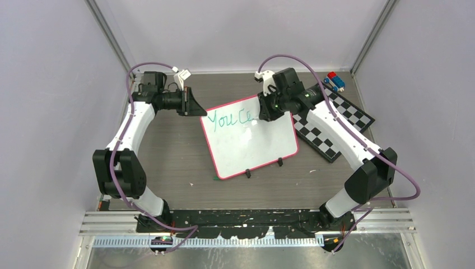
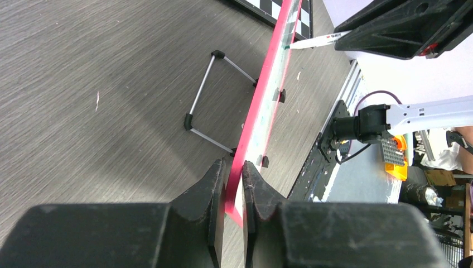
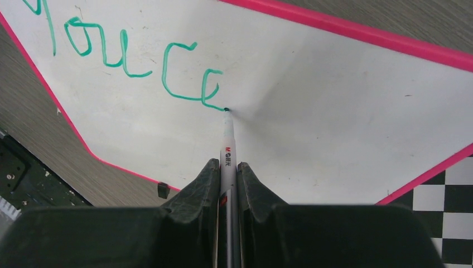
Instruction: Write a sentence on the whiteboard
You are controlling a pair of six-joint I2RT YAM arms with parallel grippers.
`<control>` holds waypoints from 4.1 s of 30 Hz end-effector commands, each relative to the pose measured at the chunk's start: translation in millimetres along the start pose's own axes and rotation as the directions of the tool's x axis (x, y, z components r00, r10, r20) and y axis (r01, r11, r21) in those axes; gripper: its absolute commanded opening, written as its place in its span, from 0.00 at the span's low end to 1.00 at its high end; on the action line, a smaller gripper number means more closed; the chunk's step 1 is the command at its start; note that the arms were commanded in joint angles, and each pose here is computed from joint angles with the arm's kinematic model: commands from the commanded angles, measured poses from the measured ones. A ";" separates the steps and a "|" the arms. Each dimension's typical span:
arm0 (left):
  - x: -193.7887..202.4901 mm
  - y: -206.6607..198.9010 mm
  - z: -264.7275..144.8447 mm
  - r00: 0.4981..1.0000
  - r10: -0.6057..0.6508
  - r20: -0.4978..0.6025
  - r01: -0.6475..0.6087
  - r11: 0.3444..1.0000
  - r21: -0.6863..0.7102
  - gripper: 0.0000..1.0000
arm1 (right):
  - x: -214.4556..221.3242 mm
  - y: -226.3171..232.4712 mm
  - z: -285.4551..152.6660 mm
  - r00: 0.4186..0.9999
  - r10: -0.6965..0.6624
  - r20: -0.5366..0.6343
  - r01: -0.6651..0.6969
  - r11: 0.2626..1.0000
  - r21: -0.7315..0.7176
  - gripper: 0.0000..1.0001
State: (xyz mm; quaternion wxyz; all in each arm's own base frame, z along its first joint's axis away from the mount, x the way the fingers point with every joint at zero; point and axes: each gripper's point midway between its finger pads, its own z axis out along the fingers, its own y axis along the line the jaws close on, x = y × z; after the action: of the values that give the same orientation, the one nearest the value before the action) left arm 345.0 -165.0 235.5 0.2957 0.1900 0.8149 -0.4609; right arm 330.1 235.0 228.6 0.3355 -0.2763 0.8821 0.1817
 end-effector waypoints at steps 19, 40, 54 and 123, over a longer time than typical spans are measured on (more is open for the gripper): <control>-12.0 -8.9 -1.9 0.999 0.039 0.018 -0.040 0.999 0.006 0.00 | -11.1 -3.6 -11.1 0.998 0.005 0.069 -0.006 1.000 0.009 0.00; -10.6 -10.2 -1.0 0.999 0.044 0.015 -0.044 0.999 0.008 0.00 | -42.1 -11.7 -30.3 0.990 -0.035 0.135 0.028 0.999 0.047 0.00; -9.5 -9.8 -1.7 0.999 0.047 0.014 -0.048 0.999 0.004 0.00 | -7.3 -11.0 -15.0 0.998 -0.004 0.065 0.002 1.000 0.030 0.00; 46.9 -12.3 8.8 0.994 0.086 -0.060 -0.087 0.996 -0.012 0.64 | 34.0 67.8 -56.8 0.997 0.060 0.047 -0.042 0.944 -0.328 0.00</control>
State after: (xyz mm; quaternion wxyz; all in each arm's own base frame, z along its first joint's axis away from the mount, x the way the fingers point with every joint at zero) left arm 309.5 -171.2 207.6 0.2777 0.2099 0.8268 -0.4418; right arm 248.2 238.0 244.2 0.2841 -0.2882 0.8571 0.3186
